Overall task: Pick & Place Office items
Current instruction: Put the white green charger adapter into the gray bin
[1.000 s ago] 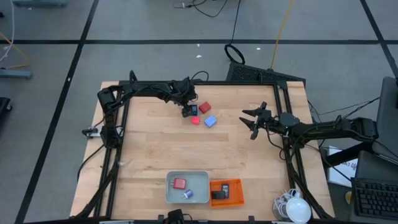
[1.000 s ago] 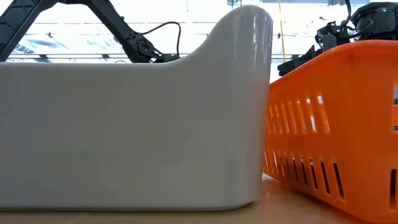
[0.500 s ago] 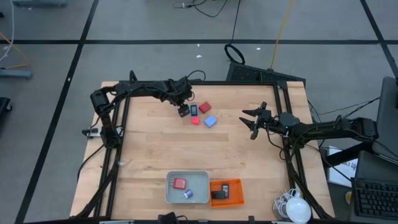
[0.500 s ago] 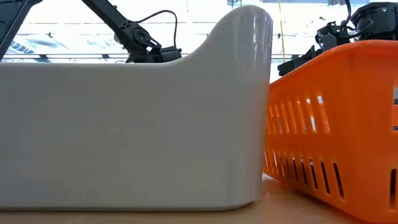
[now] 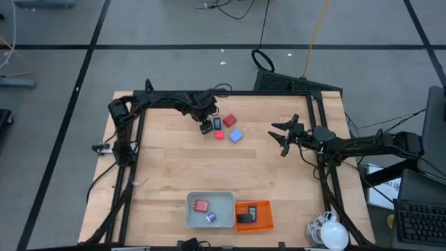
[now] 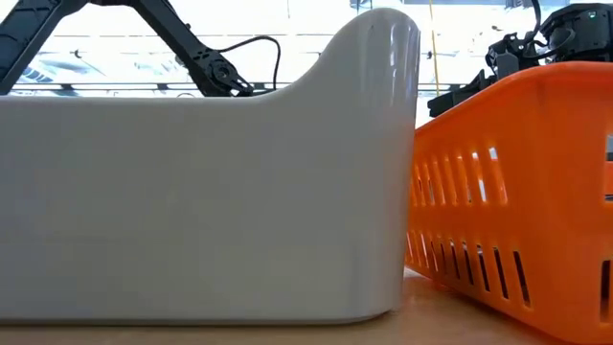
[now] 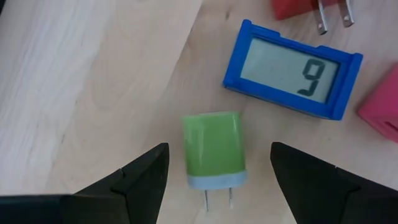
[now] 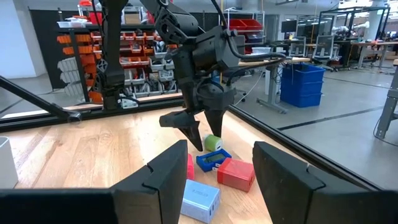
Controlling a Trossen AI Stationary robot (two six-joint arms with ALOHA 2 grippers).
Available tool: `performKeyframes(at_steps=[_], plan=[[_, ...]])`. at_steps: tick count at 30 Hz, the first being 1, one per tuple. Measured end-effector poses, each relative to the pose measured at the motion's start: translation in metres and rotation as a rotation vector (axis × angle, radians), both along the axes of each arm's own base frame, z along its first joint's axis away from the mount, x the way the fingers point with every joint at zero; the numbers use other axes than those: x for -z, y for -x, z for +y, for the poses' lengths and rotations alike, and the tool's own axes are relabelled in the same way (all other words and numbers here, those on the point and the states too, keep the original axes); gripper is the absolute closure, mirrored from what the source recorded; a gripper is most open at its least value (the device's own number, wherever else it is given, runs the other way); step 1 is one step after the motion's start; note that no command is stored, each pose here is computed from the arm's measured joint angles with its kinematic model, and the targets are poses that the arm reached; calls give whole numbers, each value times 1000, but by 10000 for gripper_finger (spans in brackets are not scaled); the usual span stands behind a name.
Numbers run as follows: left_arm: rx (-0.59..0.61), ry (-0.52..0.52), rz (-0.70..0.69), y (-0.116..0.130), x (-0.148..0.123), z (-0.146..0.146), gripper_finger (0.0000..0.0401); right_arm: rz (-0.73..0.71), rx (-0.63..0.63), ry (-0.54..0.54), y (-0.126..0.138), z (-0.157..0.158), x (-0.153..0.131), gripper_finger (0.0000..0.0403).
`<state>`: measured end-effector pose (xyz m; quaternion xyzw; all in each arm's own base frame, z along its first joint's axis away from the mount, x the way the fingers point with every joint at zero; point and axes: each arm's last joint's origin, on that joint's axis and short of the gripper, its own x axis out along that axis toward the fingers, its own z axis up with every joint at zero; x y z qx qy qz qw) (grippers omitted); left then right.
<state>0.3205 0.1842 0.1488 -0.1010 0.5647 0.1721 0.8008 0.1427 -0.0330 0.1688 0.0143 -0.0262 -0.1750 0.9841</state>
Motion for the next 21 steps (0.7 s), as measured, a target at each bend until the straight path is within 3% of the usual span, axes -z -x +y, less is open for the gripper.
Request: performKeyframes(at_steps=[14,21], plan=[[-2,-11,7,0,0,0,121,0,0,0,0,0,0,232],[-7,-10,6,0,0,0,179,0,0,0,0,0,0,232]])
